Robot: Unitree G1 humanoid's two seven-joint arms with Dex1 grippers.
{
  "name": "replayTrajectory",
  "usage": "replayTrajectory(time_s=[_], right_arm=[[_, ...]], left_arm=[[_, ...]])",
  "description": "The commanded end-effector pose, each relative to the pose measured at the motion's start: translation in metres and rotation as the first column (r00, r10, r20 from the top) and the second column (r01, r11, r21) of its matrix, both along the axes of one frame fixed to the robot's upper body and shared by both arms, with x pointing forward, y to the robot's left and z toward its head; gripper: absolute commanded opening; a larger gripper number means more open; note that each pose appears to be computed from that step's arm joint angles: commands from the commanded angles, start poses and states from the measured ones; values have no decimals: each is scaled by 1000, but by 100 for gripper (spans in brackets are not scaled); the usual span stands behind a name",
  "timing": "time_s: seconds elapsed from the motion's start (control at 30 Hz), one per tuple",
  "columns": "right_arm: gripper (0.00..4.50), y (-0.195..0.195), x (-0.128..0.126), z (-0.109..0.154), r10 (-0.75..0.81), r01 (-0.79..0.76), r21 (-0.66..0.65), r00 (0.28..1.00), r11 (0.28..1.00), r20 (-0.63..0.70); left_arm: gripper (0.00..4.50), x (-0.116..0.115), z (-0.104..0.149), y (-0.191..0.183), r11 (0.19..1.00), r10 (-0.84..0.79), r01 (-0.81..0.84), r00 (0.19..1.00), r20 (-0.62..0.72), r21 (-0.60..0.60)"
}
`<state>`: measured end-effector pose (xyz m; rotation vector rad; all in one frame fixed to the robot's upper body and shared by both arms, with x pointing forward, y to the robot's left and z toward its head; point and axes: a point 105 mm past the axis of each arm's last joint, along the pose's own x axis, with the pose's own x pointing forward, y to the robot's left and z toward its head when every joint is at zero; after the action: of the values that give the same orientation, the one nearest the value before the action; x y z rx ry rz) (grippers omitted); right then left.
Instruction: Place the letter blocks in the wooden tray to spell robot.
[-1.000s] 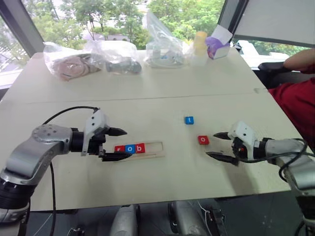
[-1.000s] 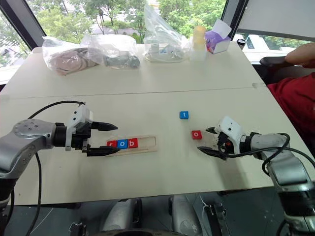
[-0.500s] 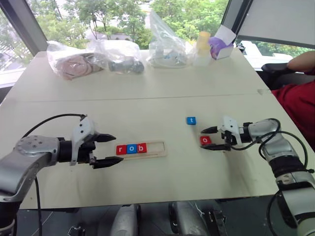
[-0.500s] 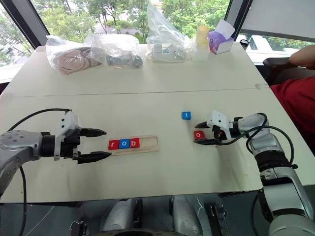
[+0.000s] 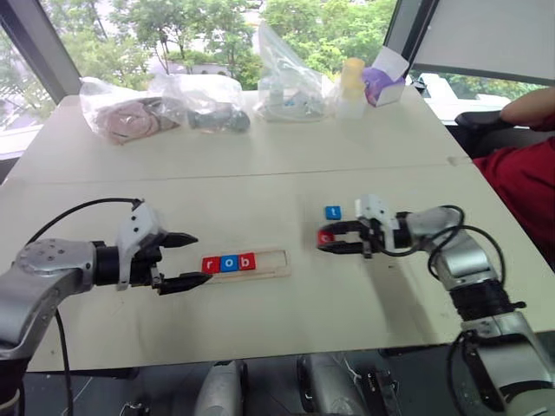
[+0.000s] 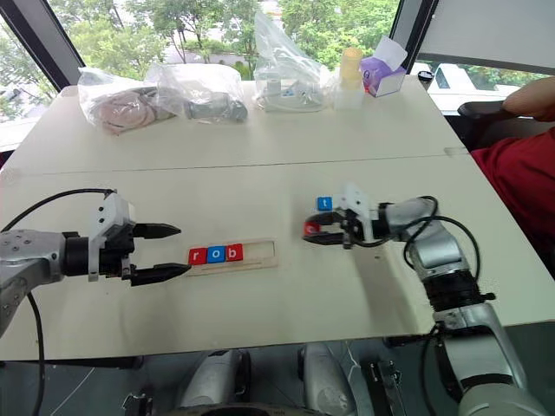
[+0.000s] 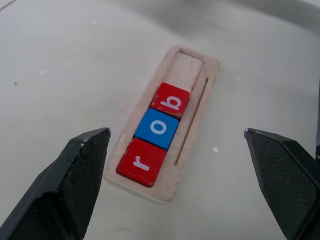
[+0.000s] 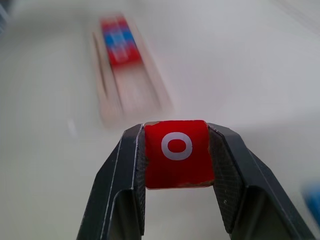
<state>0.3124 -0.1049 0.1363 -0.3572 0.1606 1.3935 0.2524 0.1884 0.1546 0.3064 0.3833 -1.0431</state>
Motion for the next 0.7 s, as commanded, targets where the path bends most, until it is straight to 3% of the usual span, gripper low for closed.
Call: replayTrajectory(time_s=[0.03, 0.33, 0.7], right_arm=[[120, 25, -14, 3, 41, -40, 40, 999, 998, -34], [120, 64, -7, -20, 88, -81, -106, 994, 991, 65], [120, 84, 3, -36, 84, -75, -128, 994, 989, 69]], left_arm=[[450, 4, 2, 3, 1000, 0, -1, 1000, 28, 26], [450, 8, -7, -4, 1000, -9, 8, 1000, 25, 28], [450, 6, -11, -5, 1000, 6, -6, 1000, 25, 22]])
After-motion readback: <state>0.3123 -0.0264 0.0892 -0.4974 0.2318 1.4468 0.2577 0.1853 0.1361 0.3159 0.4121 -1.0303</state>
